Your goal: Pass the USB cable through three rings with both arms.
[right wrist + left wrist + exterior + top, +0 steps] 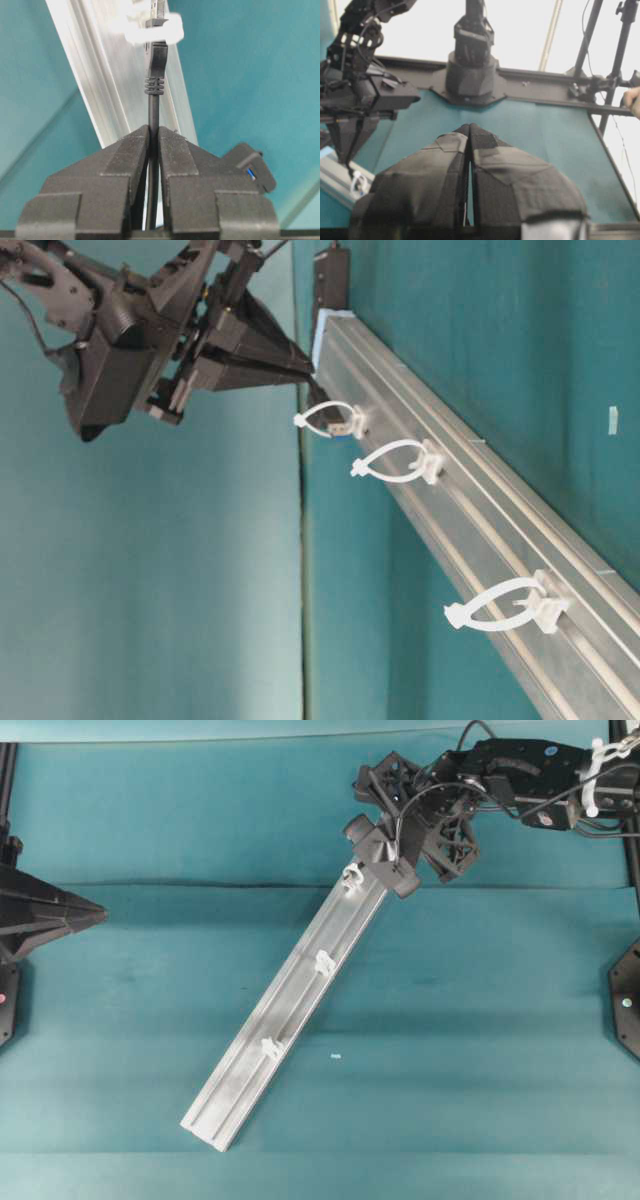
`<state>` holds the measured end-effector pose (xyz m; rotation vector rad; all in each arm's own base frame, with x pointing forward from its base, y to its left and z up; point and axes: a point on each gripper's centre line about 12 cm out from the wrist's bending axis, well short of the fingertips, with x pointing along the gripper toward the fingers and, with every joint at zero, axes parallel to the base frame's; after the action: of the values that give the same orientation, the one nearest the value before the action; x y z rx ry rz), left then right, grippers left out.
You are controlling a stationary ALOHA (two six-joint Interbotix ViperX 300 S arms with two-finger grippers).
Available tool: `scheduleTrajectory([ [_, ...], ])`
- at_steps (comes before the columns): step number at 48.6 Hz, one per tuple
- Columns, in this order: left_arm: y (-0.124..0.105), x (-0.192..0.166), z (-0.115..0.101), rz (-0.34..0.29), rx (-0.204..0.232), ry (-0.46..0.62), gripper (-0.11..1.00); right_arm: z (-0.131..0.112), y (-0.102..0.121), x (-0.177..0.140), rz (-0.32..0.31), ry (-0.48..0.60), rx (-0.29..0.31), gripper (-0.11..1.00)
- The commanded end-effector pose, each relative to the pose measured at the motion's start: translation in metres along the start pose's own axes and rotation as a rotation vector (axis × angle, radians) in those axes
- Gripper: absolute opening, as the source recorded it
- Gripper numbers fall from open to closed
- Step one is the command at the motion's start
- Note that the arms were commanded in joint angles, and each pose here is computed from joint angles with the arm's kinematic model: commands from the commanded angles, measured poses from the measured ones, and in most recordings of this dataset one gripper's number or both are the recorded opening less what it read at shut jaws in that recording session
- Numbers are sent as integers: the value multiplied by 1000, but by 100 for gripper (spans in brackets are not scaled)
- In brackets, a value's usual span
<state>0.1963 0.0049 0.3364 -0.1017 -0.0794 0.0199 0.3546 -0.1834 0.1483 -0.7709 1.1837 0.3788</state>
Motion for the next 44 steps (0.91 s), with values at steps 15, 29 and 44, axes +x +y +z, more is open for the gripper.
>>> scheduleTrajectory([
  [15,13,33,-11,55,-42,36,1,11,1,1,-2,-20,-20,9],
  [29,43,74,-45,166,-99,175,60,12,0,0,-8,-23,-19,9],
  [44,81,146,-97,255,-133,350,94,13,-1,0,-18,-36,-5,9],
])
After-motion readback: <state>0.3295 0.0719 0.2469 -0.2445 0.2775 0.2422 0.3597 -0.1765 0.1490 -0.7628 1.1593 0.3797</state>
